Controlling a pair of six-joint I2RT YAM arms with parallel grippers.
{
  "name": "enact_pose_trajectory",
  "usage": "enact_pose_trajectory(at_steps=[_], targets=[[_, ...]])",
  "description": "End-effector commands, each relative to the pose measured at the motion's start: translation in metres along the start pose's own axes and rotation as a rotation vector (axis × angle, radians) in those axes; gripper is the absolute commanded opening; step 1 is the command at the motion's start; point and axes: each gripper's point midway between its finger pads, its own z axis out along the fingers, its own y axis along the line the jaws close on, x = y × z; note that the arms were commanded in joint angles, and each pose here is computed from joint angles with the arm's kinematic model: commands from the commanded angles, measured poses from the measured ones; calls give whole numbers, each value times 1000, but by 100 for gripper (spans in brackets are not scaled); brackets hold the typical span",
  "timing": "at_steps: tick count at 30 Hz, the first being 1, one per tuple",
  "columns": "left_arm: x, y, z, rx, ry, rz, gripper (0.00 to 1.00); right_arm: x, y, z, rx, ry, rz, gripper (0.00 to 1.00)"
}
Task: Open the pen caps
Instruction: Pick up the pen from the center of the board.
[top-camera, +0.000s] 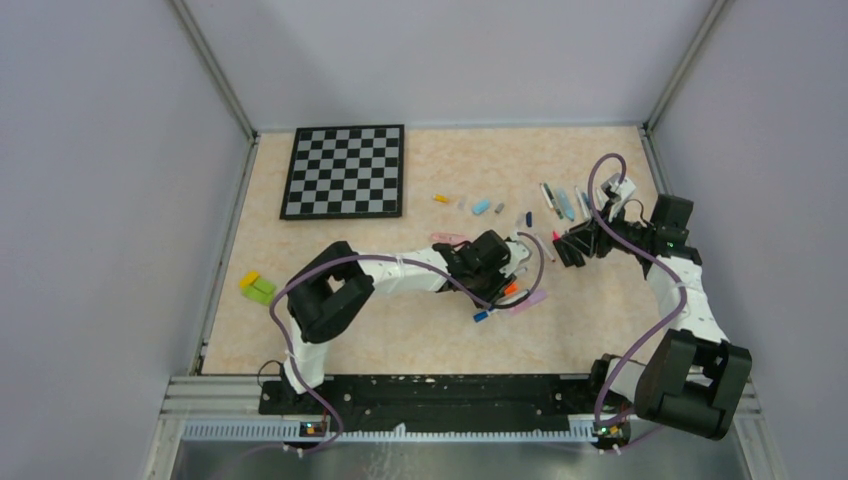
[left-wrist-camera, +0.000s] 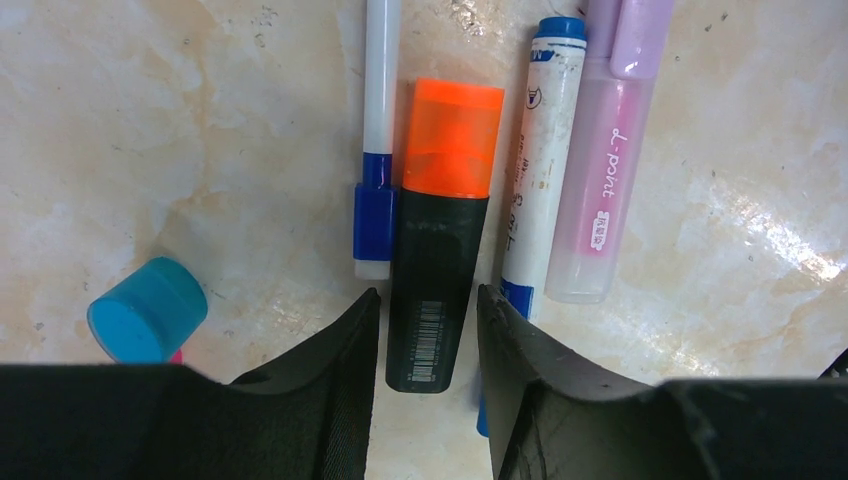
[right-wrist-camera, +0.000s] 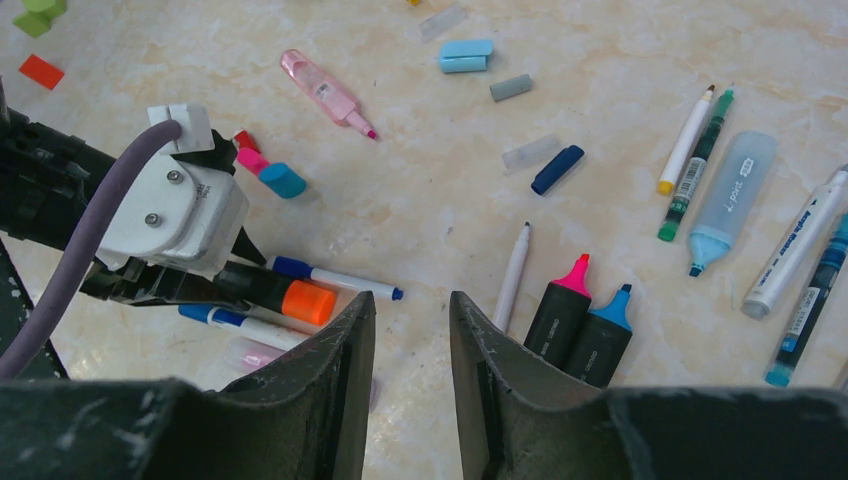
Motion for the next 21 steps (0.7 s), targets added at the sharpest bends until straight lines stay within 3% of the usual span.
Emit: enact_pose_trajectory(at_steps=[1, 6, 9, 13, 17, 21], targets=[[7, 4, 5, -30, 34, 13, 44, -5, 2, 1, -25, -16, -27, 33], [11, 4, 7, -42, 48, 20, 41, -5, 2, 1, -25, -15, -28, 33], [15, 5, 8, -54, 58, 21, 27, -5, 2, 1, -26, -15, -27, 32], [11, 3, 3, -54, 43, 19, 19, -5, 2, 1, -28, -16, -28, 33], [-8, -4, -11, -28, -40, -4, 14, -4, 4, 1, -39, -16, -26, 33], [-42, -14, -38, 8, -205, -41, 9, -3, 9, 1, -65, -20, -25, 32]])
